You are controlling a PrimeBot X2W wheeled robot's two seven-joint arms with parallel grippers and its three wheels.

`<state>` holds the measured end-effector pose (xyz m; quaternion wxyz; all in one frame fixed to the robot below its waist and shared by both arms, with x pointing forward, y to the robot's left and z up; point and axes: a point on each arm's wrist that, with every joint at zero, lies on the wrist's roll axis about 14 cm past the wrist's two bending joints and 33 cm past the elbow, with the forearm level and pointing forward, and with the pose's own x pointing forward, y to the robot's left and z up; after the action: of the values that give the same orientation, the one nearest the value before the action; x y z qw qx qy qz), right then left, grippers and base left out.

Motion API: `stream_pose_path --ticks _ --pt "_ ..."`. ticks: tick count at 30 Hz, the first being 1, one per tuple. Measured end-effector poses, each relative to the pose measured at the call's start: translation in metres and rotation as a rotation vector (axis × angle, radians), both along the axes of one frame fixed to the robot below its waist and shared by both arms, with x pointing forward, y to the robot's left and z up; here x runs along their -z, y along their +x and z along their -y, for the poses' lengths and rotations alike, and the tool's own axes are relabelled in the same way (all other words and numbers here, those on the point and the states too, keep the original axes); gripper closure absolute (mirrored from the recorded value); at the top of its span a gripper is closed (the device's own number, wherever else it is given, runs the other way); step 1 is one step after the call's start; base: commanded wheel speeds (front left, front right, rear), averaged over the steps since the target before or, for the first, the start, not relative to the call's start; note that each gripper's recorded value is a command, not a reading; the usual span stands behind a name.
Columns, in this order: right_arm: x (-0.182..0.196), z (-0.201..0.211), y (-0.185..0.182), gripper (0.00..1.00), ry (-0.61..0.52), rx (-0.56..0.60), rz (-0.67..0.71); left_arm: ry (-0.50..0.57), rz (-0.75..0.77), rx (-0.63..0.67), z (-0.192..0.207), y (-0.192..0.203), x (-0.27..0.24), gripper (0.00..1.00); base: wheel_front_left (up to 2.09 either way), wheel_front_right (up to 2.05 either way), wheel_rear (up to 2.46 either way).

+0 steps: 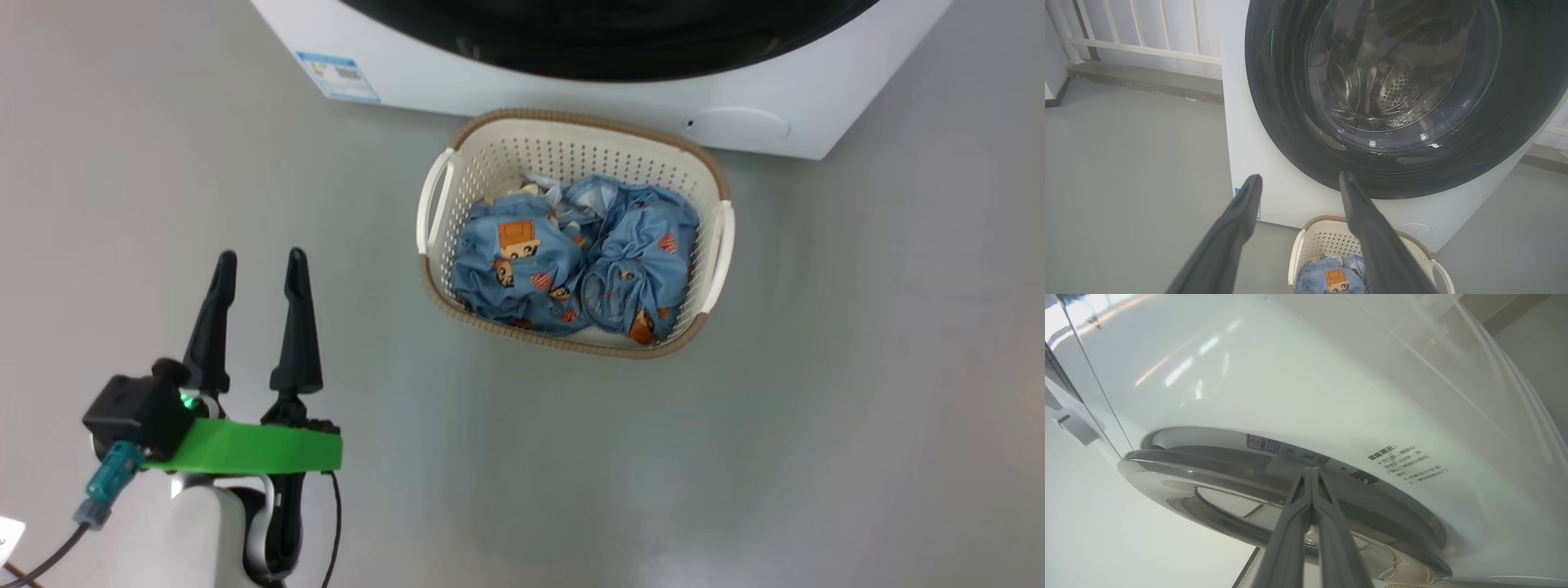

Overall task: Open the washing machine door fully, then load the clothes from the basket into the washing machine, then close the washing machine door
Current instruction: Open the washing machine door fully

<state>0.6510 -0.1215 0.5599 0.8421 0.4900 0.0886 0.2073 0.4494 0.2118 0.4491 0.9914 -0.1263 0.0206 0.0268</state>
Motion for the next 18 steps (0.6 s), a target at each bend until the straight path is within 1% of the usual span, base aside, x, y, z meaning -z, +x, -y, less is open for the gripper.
stream_pose_path --ticks 8,18 --pt "0.005 -0.023 0.014 1.00 0.036 -0.106 -0.025 -0.013 -0.015 -0.018 -0.005 0.004 0.008 0.00 0.00 0.00 0.00" --pt "-0.002 -0.040 0.033 1.00 0.032 -0.179 -0.010 -0.040 -0.031 -0.034 -0.009 0.005 0.016 0.00 0.00 0.00 0.00"
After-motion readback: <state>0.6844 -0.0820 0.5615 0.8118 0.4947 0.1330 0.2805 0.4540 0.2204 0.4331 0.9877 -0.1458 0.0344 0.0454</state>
